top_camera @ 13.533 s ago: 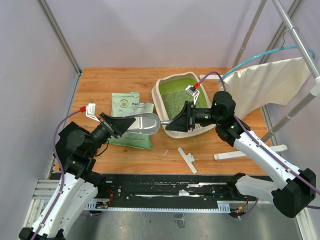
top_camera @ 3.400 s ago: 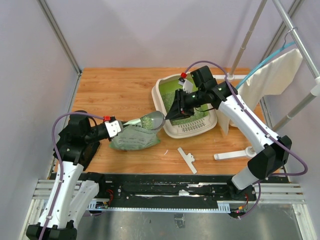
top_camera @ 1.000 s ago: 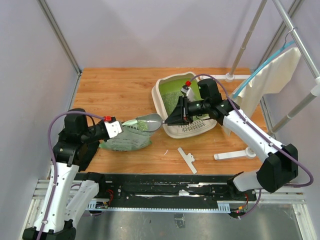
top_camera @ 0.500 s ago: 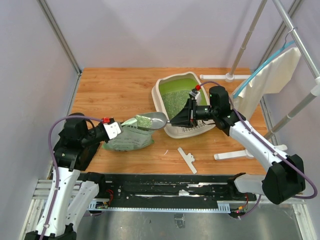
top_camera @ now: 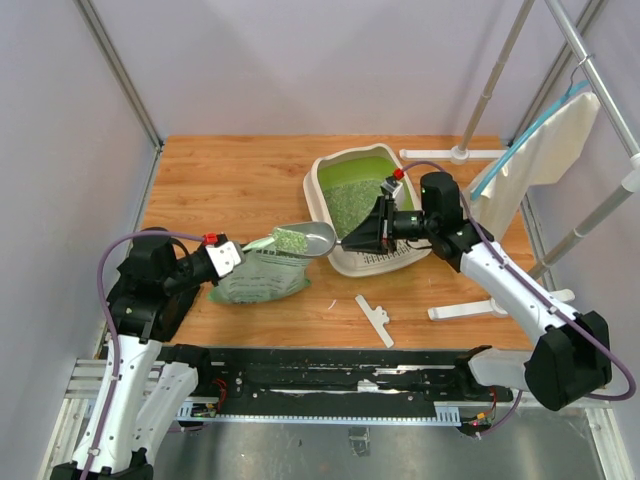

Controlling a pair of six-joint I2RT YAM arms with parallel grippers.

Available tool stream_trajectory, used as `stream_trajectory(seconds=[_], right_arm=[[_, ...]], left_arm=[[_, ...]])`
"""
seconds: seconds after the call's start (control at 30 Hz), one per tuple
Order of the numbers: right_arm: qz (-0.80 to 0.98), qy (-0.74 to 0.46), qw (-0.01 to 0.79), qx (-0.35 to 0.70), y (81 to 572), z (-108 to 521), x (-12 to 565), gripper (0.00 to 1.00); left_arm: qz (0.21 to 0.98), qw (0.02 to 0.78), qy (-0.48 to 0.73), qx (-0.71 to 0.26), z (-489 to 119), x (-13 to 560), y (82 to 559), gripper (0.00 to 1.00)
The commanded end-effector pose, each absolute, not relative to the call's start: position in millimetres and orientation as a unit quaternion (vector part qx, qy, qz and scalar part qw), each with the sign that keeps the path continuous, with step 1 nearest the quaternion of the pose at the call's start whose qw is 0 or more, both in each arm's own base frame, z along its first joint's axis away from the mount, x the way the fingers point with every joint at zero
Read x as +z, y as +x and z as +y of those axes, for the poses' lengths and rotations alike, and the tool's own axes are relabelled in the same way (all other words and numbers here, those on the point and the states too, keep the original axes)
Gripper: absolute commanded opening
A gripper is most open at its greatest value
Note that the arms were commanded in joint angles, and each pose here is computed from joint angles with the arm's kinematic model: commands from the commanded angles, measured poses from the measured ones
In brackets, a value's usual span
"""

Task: Fill the litter box with clean litter
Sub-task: 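Scoop the cat litter from the cat litter bag, then pour the cat litter into the litter box.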

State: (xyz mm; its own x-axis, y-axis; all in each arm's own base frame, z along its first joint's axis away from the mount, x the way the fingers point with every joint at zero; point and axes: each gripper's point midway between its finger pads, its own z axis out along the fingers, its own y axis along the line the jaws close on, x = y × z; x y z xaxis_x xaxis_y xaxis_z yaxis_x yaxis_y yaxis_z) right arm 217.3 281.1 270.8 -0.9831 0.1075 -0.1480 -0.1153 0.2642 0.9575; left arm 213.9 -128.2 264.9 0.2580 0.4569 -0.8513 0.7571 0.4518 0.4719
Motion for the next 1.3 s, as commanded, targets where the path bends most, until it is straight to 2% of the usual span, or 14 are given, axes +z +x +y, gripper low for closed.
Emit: stream_trajectory(seconds=[0.0, 0.7, 1.27], right_arm=[[0.794, -0.012, 0.139, 0.591, 218.8, 264.0, 280.4, 0.01], [0.774, 0.014, 0.19, 0.604, 219.0, 243.9, 308.6, 0.01], [0.762, 0.128, 0.278, 0.57, 276.3, 206.0, 304.9, 0.01]], left_arm=[[0.473, 0.709, 0.52, -0.056, -132.8, 344.0, 216.4, 0.01], [0.471, 0.715, 0.511, -0.07, -135.9, 339.5, 218.0, 0.0], [0.48, 0.712, 0.509, -0.066, -133.0, 337.1, 215.2, 0.0]])
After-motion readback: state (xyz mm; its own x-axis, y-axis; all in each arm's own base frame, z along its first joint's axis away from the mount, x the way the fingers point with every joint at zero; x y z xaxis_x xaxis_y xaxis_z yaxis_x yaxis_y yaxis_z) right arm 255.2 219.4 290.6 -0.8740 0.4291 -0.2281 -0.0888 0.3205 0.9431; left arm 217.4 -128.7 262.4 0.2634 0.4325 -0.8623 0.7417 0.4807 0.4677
